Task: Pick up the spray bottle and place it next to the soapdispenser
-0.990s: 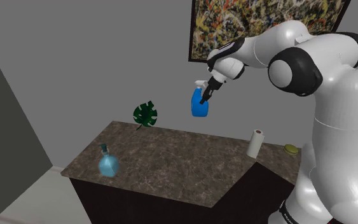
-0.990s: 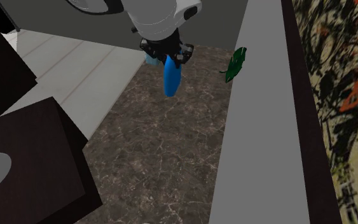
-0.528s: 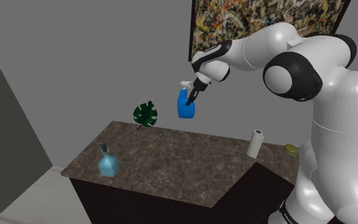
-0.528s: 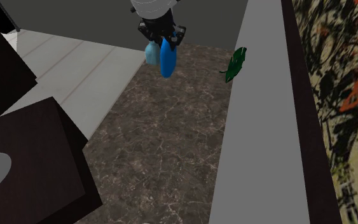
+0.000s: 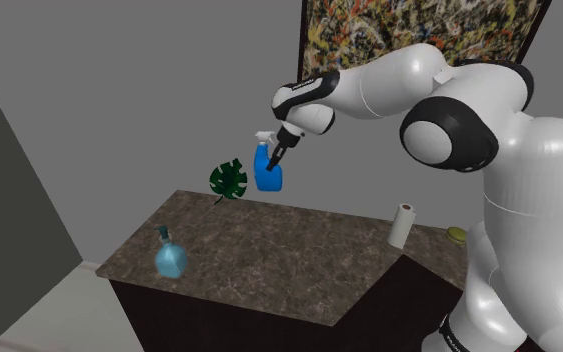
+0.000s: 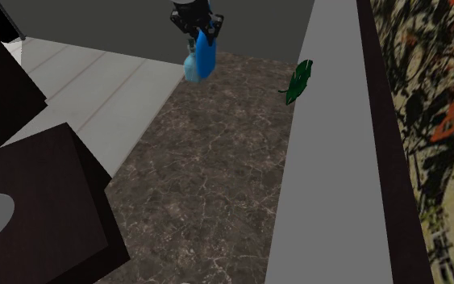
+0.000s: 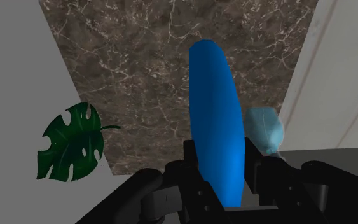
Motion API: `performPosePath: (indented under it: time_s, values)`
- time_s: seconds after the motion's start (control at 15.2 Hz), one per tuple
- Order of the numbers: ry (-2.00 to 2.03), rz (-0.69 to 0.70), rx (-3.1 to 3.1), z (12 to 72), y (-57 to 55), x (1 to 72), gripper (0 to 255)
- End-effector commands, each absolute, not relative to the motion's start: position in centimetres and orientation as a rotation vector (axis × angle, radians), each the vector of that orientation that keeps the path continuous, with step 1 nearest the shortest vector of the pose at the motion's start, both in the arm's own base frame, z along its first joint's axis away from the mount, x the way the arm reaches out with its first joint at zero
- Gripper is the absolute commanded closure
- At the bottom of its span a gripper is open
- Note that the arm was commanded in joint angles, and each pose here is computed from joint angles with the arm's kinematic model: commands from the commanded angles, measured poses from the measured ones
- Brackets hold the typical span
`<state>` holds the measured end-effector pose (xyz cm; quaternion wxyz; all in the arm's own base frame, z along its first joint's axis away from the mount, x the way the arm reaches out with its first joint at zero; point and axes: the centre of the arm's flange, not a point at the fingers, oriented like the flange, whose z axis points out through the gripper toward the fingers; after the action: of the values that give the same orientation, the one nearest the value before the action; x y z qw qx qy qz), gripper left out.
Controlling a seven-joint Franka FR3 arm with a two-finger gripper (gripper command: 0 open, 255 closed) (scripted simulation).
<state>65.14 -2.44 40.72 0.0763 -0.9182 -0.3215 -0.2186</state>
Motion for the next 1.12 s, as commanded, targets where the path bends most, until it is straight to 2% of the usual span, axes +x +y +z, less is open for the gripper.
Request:
performPosePath:
  time_s: [0.0,1.06]
  values:
    - [-0.962,-0.656,-2.752,41.2,0.4,66.2,255]
    - [-0.962,-0.656,-2.752,41.3,20.1,73.9,255]
